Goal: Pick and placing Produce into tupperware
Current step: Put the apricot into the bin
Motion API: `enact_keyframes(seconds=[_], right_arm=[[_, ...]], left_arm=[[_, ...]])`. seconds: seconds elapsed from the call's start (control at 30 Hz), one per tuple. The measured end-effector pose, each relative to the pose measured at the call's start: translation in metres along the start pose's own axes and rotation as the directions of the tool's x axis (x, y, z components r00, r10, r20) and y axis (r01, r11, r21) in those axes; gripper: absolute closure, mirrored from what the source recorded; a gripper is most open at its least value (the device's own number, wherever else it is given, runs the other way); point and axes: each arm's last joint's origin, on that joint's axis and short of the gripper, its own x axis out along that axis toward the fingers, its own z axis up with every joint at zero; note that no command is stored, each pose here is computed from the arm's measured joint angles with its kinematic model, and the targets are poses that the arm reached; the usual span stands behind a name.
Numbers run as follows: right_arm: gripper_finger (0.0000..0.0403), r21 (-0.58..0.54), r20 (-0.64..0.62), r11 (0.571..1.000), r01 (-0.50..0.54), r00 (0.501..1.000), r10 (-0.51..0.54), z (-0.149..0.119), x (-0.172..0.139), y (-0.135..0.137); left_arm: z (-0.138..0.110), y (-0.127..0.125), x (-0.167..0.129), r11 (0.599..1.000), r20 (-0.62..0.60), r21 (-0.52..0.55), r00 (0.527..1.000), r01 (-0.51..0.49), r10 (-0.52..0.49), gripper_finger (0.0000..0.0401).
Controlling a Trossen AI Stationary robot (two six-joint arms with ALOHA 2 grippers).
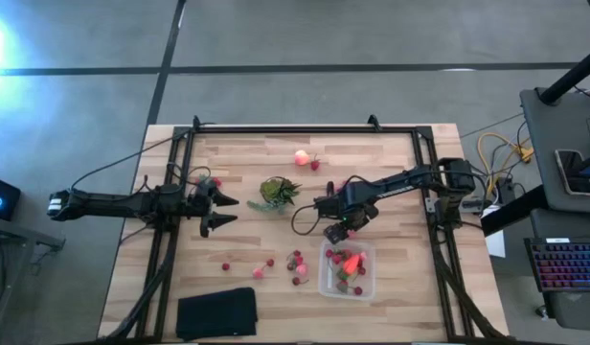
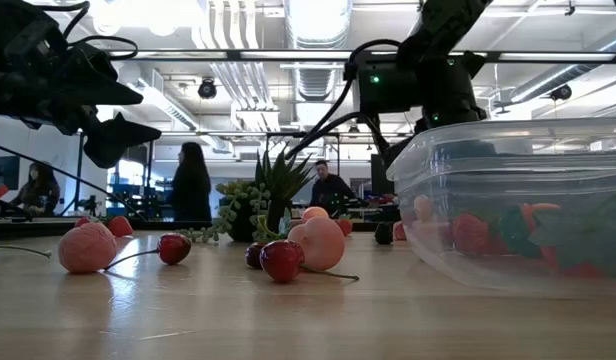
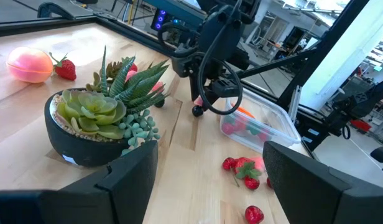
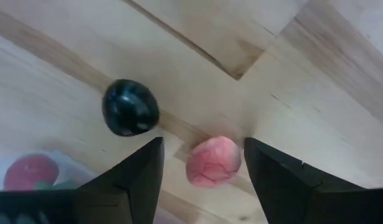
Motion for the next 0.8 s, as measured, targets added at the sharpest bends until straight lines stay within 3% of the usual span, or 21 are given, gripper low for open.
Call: enact_keyframes(seconds=[0.4, 0.7, 0.8], right_arm=[[0.0280, 0.004, -0.008, 1.000, 0.016, 1.000, -0.016, -0.001, 0.002, -0.003], [0.0301, -0.008, 0.000, 1.000, 0.008, 1.000, -0.008, -0.004, -0.005, -0.003], [0.0302, -0.010, 0.057, 1.000, -0.021, 0.998, 0.022, -0.002, -0.020, -0.001]], left_arm=[[0.000, 0.000, 0.000, 1.000, 0.000, 0.000, 1.000, 0.000, 0.000, 0.0125], [0.000, 0.000, 0.000, 1.000, 0.000, 0.000, 1.000, 0.000, 0.000, 0.0125], [0.000, 0.000, 0.000, 1.000, 0.000, 0.000, 1.000, 0.000, 0.000, 0.0125]])
